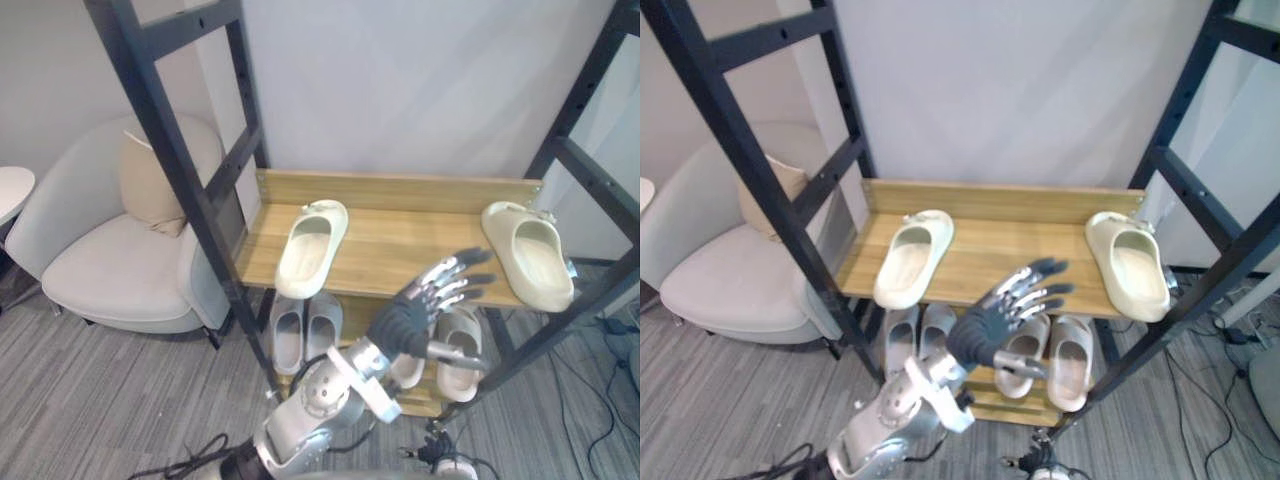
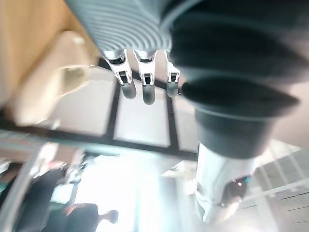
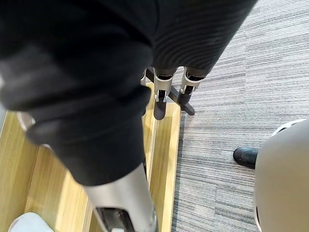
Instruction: Organize the slippers on the shoe rack
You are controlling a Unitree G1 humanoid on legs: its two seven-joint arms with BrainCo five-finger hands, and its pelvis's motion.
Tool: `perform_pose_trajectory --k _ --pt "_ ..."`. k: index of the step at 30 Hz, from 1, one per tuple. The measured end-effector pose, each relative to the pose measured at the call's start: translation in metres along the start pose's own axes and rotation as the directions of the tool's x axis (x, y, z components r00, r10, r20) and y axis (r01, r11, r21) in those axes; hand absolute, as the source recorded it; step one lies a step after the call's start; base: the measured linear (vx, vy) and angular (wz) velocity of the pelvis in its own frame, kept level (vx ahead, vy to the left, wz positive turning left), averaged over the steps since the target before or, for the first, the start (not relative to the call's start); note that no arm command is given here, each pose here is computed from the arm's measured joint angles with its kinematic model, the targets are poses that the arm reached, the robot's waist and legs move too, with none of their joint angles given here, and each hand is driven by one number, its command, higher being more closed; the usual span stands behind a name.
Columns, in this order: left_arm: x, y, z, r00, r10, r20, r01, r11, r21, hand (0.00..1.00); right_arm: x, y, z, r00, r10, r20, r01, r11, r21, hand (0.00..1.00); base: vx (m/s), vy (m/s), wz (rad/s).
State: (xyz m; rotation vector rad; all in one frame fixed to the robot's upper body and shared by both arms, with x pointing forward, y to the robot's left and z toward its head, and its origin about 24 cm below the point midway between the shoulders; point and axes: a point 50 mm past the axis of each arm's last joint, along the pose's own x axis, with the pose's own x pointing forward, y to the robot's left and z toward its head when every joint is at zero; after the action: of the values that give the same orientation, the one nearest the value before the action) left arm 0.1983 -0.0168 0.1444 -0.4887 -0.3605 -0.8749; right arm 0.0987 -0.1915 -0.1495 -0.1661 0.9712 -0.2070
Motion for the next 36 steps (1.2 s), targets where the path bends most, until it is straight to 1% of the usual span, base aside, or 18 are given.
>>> perform_pose_trajectory --k 6,7,11,16,22,27,30,34,36 --pt "0.023 0.020 0.034 0.987 0.063 0.147 -0.079 0.992 0.101 0.00 0.000 0.000 0.000 1.000 0.001 0.000 -0.001 1.000 -0.001 0.00 0.04 0.011 0.08" --pt "0.026 0.024 0.040 0.982 0.075 0.176 -0.099 0.986 0.132 0.00 0.000 0.000 0.000 1.000 0.001 0.000 -0.001 1.000 -0.001 0.00 0.00 0.000 0.00" --pt "0.036 0.038 0.059 0.960 0.112 0.256 -0.163 0.969 0.185 0.00 0.000 0.000 0.000 1.000 0.007 0.000 -0.007 1.000 -0.002 0.00 -0.02 0.003 0.00" --pt "0.042 0.052 0.066 0.947 0.158 0.281 -0.225 0.948 0.225 0.00 0.000 0.000 0.001 1.000 0.016 0.003 -0.016 1.000 0.001 0.00 -0.04 0.011 0.01" --pt "0.043 0.079 0.068 0.925 0.258 0.279 -0.333 0.904 0.269 0.00 0.001 0.000 0.002 1.000 0.019 0.005 -0.019 1.000 0.003 0.00 0.00 0.000 0.00" --pt "0.049 0.093 0.069 0.917 0.295 0.268 -0.375 0.868 0.327 0.00 0.001 0.000 0.002 1.000 0.022 0.002 -0.022 1.000 0.004 0.00 0.00 0.000 0.00" --pt "0.046 0.110 0.067 0.905 0.343 0.250 -0.418 0.825 0.381 0.00 0.001 0.000 0.004 1.000 0.023 0.008 -0.023 1.000 0.005 0.00 0.00 0.000 0.00" --pt "0.029 0.147 0.058 0.869 0.466 0.167 -0.485 0.732 0.479 0.00 0.002 -0.001 0.010 0.999 0.020 0.033 -0.020 1.000 0.008 0.00 0.00 0.000 -0.04" --pt "0.024 0.157 0.058 0.855 0.495 0.158 -0.500 0.703 0.505 0.00 0.002 -0.002 0.010 0.999 0.019 0.033 -0.019 1.000 0.009 0.00 0.00 0.000 0.00"
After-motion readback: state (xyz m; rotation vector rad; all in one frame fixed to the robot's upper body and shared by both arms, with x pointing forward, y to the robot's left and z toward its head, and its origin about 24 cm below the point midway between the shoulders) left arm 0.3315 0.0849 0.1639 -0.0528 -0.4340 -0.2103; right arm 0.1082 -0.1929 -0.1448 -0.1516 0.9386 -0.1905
